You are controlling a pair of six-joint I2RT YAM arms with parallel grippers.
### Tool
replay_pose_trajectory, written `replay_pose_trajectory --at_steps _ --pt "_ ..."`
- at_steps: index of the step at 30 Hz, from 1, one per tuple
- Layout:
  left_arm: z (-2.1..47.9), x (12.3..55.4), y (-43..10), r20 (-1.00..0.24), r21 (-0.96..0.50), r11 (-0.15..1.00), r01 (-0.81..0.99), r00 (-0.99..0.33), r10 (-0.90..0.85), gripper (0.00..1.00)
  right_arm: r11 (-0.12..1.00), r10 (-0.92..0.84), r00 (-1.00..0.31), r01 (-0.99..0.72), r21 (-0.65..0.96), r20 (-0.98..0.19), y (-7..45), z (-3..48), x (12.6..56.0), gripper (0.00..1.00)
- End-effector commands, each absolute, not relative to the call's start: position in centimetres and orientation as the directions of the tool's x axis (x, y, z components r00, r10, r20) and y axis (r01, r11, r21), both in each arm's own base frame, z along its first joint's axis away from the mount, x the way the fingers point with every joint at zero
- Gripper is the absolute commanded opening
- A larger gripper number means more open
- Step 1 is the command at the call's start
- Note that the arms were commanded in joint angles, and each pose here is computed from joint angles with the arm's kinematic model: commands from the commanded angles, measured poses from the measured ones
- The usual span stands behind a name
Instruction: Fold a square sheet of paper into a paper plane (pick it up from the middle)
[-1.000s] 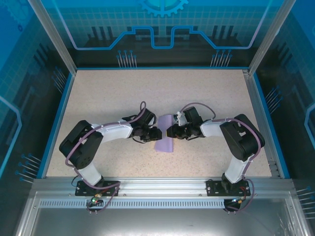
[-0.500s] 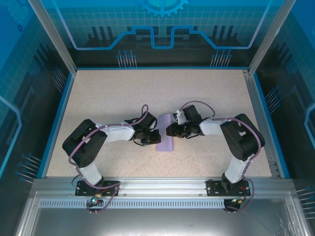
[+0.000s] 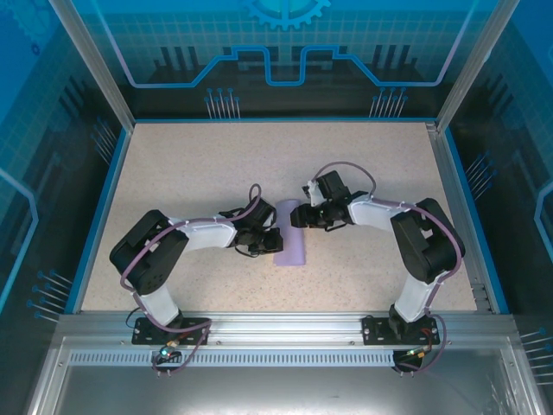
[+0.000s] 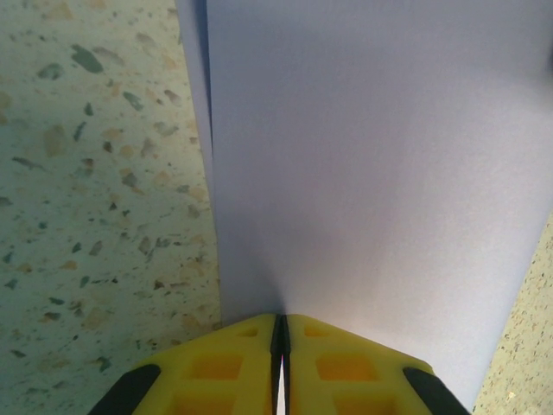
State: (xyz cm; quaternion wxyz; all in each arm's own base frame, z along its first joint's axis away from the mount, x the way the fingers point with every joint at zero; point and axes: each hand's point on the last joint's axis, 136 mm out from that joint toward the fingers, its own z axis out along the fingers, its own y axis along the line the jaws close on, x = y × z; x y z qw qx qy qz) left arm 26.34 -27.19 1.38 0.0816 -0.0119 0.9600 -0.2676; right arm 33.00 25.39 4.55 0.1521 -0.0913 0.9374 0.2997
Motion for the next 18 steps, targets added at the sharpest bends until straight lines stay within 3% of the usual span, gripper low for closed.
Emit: replay_pose_trajectory --at_steps 1,18 --pt "0.2 24.9 -27.0 -0.116 -0.498 0.867 0.036 -0.993 -0.025 0.13 0.834 -0.119 -0.935 -0.277 0.478 -0.335 25.0 4.1 33.7 0.51" --pt "3.0 25.3 -28.3 -0.138 -0.549 0.832 0.077 -0.990 0.001 0.21 0.865 -0.242 -0.913 -0.356 0.352 -0.330 25.1 2.2 33.6 0.42"
